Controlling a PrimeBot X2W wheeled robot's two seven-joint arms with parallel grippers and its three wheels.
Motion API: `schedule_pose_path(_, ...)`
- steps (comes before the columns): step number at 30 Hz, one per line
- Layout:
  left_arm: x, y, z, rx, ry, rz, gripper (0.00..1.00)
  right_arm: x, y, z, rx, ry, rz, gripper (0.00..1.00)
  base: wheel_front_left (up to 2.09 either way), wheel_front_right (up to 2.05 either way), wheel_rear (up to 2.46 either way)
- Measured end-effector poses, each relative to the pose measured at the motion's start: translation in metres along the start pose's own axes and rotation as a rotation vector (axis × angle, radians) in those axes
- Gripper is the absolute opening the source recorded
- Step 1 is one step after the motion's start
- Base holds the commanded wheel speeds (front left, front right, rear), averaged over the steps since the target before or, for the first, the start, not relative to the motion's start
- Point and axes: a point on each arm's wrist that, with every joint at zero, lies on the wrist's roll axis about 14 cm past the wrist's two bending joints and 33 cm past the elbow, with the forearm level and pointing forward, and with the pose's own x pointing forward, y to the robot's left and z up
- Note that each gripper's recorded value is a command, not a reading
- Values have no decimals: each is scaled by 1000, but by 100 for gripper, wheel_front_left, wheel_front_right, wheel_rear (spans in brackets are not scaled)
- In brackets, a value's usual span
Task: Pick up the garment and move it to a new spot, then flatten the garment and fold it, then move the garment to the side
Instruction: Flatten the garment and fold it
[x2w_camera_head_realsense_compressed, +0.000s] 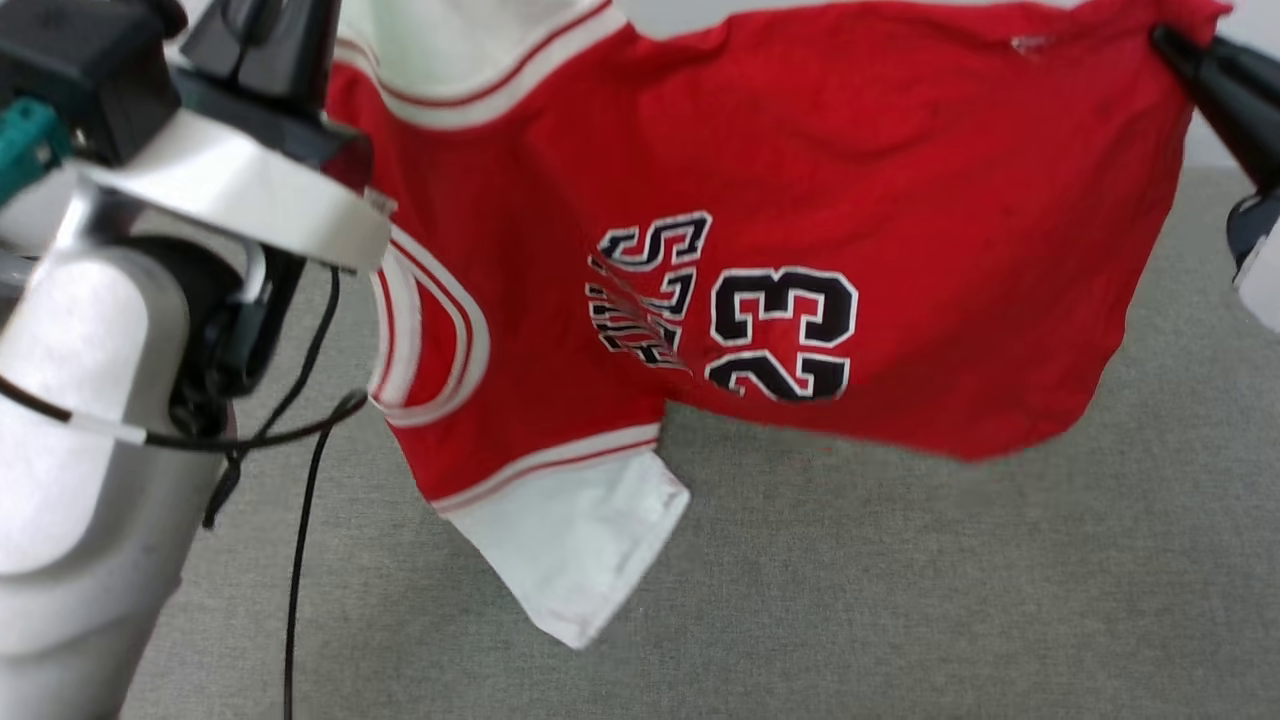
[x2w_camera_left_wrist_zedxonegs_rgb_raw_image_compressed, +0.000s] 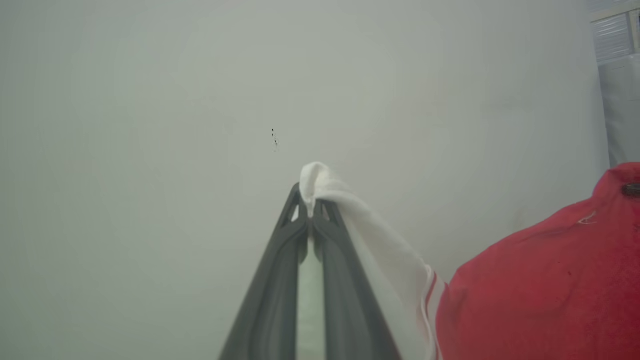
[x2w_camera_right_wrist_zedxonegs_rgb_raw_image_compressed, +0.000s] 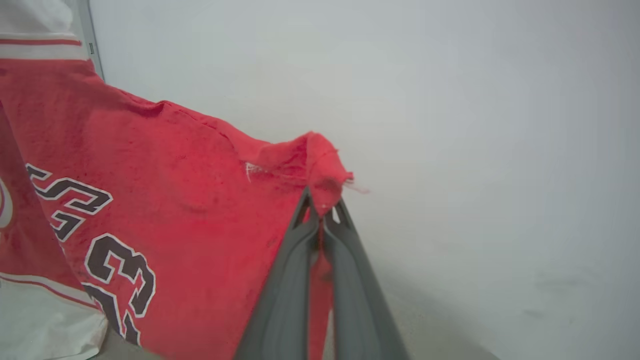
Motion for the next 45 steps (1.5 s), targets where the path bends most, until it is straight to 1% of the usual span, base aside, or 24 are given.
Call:
schedule_pose_path(6, 42, 5, 5, 15, -43, -24, 0, 22, -14, 21, -23, -55, -37, 0, 0, 0, 0)
schedule_pose_path(10, 75, 12, 1, 39, -53, -38, 0, 43, -38, 33, -43, -80, -93, 0, 0, 0, 0)
schedule_pose_path(14, 106, 26, -10, 71, -50, -32, 0, 69, -60, 36, -71, -82, -137, 0, 0, 0, 0)
schedule_pose_path(19, 145, 44, -19, 93, -74, -10, 0, 98, -89, 44, -109, -120, -194, 0, 0, 0, 0)
schedule_pose_path(25, 181, 58, -33, 120, -91, 8, 0, 132, -109, 48, -146, -144, -229, 0, 0, 0, 0)
schedule_pose_path(30, 197, 71, -44, 130, -100, 31, 0, 154, -117, 52, -180, -164, -243, 0, 0, 0, 0)
schedule_pose_path(32, 200, 73, -51, 125, -93, 35, 0, 163, -119, 47, -179, -160, -245, 0, 0, 0, 0)
schedule_pose_path(35, 199, 77, -74, 119, -56, 40, 0, 174, -120, 32, -174, -144, -242, 0, 0, 0, 0)
schedule_pose_path(39, 190, 80, -111, 101, 6, 47, 0, 188, -112, -6, -167, -76, -212, 0, 0, 0, 0)
schedule_pose_path(45, 166, 77, -159, 65, 107, 44, 0, 190, -91, -67, -120, 22, -151, 0, 0, 0, 0)
